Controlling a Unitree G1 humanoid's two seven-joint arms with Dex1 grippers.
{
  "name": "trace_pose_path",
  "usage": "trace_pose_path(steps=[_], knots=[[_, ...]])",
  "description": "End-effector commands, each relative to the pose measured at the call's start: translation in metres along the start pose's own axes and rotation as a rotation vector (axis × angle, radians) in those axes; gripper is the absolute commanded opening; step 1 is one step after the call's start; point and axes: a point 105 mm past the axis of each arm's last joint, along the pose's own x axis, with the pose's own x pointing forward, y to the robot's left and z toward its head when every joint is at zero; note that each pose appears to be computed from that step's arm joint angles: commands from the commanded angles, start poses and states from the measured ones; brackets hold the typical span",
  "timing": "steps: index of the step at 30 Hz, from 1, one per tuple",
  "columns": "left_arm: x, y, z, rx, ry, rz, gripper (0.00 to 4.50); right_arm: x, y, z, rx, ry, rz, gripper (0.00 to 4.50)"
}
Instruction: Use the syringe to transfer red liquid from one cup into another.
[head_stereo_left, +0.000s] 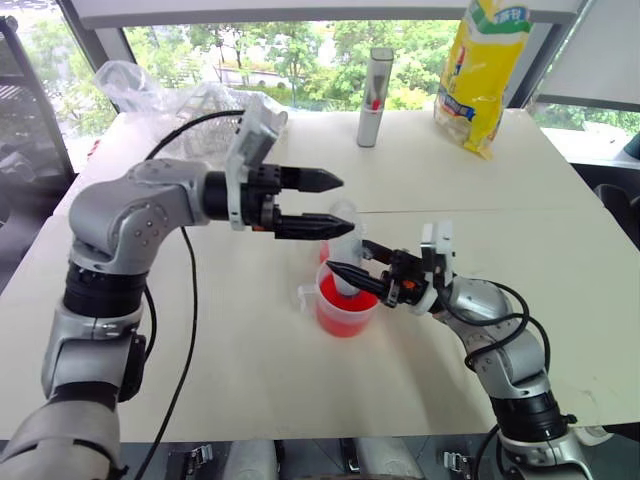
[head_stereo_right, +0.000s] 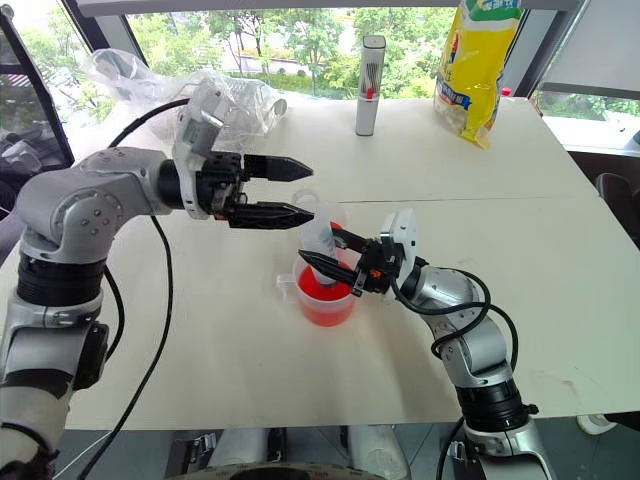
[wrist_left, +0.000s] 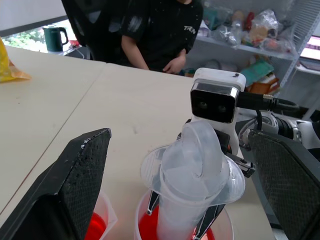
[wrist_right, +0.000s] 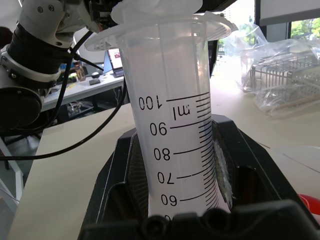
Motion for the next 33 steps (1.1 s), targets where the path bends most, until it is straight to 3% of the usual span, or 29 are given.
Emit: trace_pose_path(steps=[1,8,9,33], knots=[[0.002,-0.003,0.005,0.031,-0.011,0.003,3.57,0.003,0.000,0.009,-0.038,-0.023,0.012,1.39],[0.005,-0.005,0.003,0.000,-0.020,-0.004,0.20,0.003,0.001,0.010,-0.036,-0.021,0.011,1.39],[0.005,-0.007,0.002,-0.004,-0.019,-0.010,0.04,0.003,0.000,0.010,-0.036,-0.021,0.010,1.39],[-0.009,0.010,0.055,0.134,-0.101,0.055,0.04,0.003,0.013,-0.005,0.047,0.038,0.081,1.39]])
